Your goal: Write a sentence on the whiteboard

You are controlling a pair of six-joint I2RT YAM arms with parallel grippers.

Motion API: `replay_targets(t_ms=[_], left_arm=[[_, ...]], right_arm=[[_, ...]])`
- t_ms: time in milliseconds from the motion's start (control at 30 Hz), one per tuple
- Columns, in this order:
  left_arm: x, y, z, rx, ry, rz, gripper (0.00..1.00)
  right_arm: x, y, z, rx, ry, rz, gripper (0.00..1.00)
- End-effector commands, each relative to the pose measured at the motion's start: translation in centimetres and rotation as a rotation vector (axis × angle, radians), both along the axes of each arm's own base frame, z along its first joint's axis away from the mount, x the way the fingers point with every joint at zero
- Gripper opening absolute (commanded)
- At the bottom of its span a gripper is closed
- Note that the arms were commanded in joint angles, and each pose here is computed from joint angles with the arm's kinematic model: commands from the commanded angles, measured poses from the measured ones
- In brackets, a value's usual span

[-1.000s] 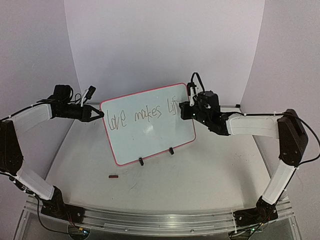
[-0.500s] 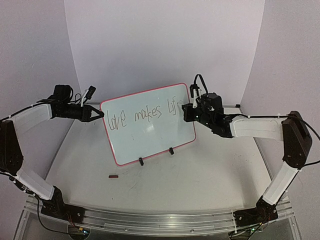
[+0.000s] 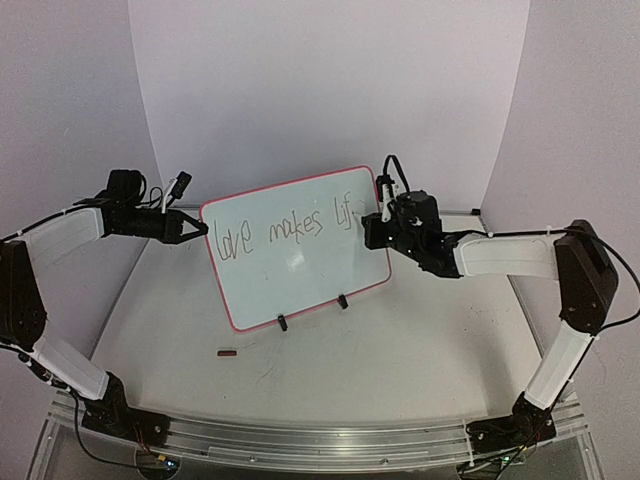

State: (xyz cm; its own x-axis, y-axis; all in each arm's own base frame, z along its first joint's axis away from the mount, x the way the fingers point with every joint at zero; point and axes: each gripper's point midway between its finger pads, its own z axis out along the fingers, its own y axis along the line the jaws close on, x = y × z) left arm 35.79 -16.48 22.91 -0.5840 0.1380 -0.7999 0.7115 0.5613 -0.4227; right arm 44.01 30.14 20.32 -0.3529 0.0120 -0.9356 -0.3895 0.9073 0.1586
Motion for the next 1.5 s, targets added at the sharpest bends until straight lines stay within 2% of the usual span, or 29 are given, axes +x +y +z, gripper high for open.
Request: replay_targets(t_ms=[0,333,533,933,1467], left_arm=[[0.7,0.1,-0.7,0.064,-0.036,-0.005,0.0],[0.7,0.0,-0.6,0.064,-0.037,-0.006,0.0],[0.6,0.0,-0.6,0.064,-0.038,-0.006,0.0],[0.6,0.0,-0.5,0.063,-0.039,-0.007,0.0],[0.6,0.1,-0.5,0.063,-0.039,-0.005,0.0]], right_arm=[[1.2,-0.3,1.4,0.015,-0.04,-0.058,0.0],[1.9,-0.5,2.9,0.008,-0.078,-0.086,0.0],[1.6,0.6,2.9,0.01,-0.077,-0.021,0.0],[0.6,1.0,1.0,0.002,-0.034,0.03,0.0],[-0.3,0.3,-1.7,0.008,0.028,0.015,0.0]])
